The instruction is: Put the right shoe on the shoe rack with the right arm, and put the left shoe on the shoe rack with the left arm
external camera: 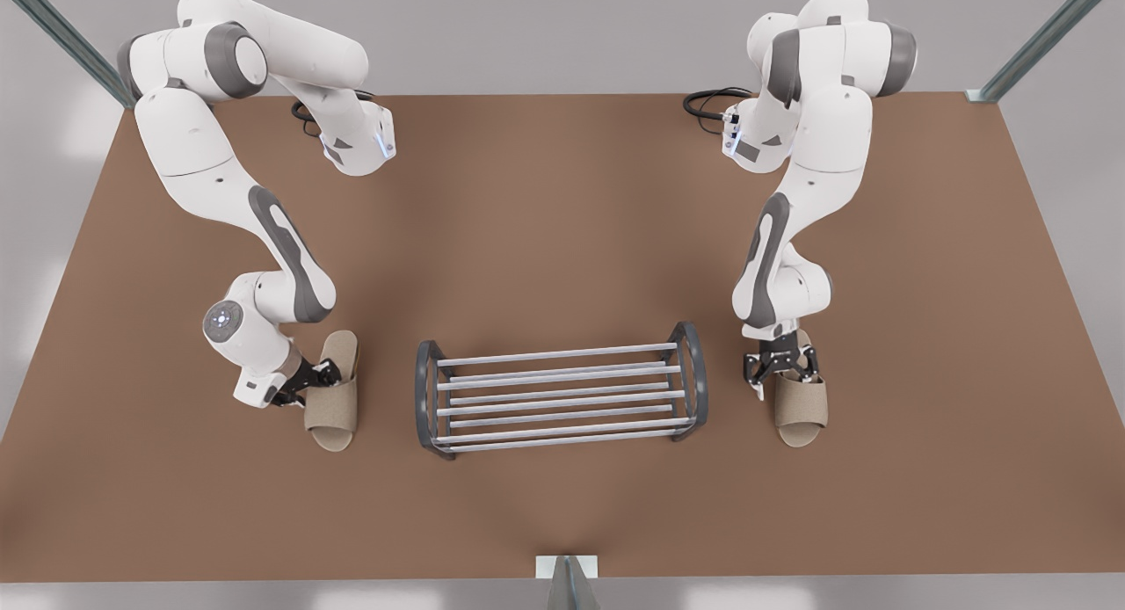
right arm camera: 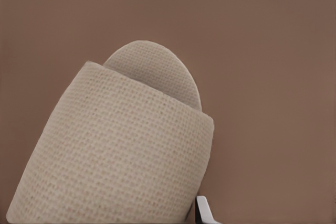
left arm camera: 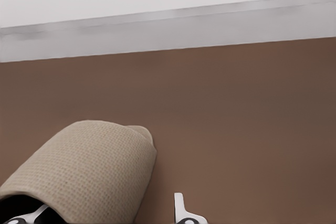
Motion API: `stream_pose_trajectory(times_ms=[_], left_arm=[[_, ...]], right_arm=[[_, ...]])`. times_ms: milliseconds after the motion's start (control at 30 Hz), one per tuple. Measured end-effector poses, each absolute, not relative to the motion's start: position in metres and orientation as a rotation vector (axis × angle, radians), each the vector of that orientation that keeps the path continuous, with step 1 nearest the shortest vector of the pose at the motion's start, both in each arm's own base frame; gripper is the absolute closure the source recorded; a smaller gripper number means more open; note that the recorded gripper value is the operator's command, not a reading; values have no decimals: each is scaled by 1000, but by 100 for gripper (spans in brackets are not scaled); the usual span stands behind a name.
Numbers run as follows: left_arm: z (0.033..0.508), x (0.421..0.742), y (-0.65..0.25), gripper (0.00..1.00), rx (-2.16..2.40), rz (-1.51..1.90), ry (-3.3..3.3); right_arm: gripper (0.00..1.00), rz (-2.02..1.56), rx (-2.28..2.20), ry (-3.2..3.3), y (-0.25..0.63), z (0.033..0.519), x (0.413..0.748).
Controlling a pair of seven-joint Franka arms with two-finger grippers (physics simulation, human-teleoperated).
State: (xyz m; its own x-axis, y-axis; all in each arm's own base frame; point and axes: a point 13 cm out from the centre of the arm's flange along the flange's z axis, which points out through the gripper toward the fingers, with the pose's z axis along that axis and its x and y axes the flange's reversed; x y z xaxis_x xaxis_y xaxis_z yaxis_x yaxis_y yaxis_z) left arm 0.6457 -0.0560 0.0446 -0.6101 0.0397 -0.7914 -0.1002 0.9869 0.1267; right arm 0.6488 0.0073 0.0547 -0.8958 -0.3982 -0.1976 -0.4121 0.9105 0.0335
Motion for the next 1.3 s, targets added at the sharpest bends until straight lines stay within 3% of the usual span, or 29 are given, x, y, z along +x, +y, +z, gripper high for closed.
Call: stream_pose_trajectory(times_ms=[33, 167, 200, 267, 433, 533, 733, 800, 900, 1000, 1133, 1300], left_arm=[[46, 647, -57, 3, -41, 196, 2216], [50, 651, -58, 20, -36, 192, 2212], [51, 653, -58, 33, -34, 191, 2209], [54, 655, -55, 43, -35, 191, 2207], [62, 657, -56, 61, -15, 186, 2205], [66, 658, -59, 78, -6, 180, 2204], [70, 658, -60, 79, 16, 178, 2204], [95, 666, -62, 79, 6, 162, 2175], [160, 682, -61, 79, -35, 121, 2103], [260, 690, -67, 79, -89, 31, 2017], [381, 667, -142, 79, -79, -179, 1923], [435, 636, -272, 79, 21, -396, 1902]], right_arm=[[39, 111, -615, 2886, 7, 55, 649], [64, 111, -608, 2885, 8, 55, 650], [67, 111, -606, 2885, 8, 55, 650], [73, 111, -603, 2884, 8, 55, 650], [79, 107, -607, 2866, 12, 63, 658], [79, 102, -613, 2854, 15, 69, 664], [79, 83, -622, 2828, 14, 83, 678], [79, 75, -624, 2804, 17, 94, 690], [79, 67, -620, 2756, 22, 119, 712], [79, 65, -622, 2679, 37, 158, 741], [79, 73, -625, 2609, 52, 199, 761], [79, 66, -645, 2505, 77, 274, 781]])
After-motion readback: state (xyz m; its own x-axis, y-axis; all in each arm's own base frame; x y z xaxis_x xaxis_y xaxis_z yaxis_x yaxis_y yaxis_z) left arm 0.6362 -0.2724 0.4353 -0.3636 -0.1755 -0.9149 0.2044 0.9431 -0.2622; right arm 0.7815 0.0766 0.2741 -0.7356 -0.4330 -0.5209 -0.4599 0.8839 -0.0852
